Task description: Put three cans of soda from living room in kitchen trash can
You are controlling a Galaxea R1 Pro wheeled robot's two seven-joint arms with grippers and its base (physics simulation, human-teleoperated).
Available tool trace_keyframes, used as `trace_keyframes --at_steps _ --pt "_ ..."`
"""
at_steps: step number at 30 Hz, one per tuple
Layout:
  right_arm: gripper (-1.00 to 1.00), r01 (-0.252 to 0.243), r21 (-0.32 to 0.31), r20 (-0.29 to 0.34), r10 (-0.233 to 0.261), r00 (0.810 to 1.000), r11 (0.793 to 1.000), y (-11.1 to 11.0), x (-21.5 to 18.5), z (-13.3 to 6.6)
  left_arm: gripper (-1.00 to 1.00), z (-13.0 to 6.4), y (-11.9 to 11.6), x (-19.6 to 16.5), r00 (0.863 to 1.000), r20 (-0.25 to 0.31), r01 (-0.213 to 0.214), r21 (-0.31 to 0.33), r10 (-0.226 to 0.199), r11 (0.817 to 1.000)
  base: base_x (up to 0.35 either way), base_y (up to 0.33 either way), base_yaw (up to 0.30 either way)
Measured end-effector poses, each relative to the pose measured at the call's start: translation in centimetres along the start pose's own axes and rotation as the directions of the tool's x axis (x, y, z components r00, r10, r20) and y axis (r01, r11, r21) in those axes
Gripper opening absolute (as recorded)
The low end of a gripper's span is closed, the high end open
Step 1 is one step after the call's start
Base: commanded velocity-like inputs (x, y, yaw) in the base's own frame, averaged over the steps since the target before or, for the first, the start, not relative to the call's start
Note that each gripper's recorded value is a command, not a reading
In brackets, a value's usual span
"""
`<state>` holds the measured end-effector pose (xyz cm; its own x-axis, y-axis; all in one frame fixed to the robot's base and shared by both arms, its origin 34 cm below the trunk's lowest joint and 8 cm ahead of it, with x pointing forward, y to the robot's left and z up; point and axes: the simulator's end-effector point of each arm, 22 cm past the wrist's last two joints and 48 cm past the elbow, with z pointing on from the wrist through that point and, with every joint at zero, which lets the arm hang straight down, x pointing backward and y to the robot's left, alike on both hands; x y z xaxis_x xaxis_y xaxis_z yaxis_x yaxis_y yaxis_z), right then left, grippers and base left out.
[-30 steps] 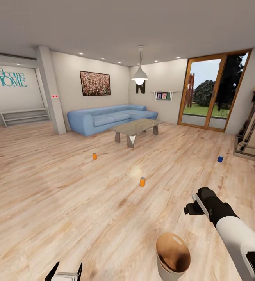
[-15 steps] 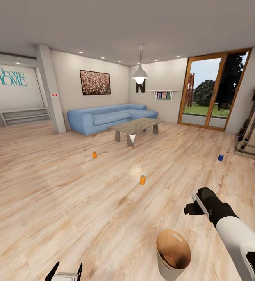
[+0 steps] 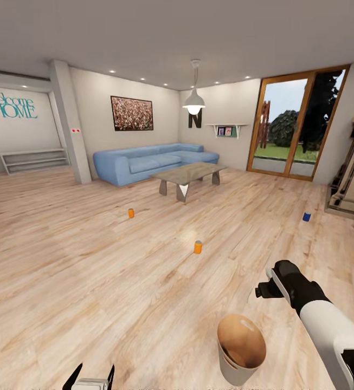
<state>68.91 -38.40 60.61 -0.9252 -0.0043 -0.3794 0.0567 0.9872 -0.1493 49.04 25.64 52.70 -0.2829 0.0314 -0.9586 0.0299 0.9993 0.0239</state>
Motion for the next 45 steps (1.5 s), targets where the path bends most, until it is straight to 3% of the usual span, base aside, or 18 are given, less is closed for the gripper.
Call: trace_keyframes --at_steps 45 --pt "1.0 0.004 -0.001 0.003 -0.004 1.0 1.0 1.5 5.5 8.0 1.0 0.8 -0.4 9.9 1.0 0.001 -0.002 0.002 0.002 1.0 0.0 0.0 0.0"
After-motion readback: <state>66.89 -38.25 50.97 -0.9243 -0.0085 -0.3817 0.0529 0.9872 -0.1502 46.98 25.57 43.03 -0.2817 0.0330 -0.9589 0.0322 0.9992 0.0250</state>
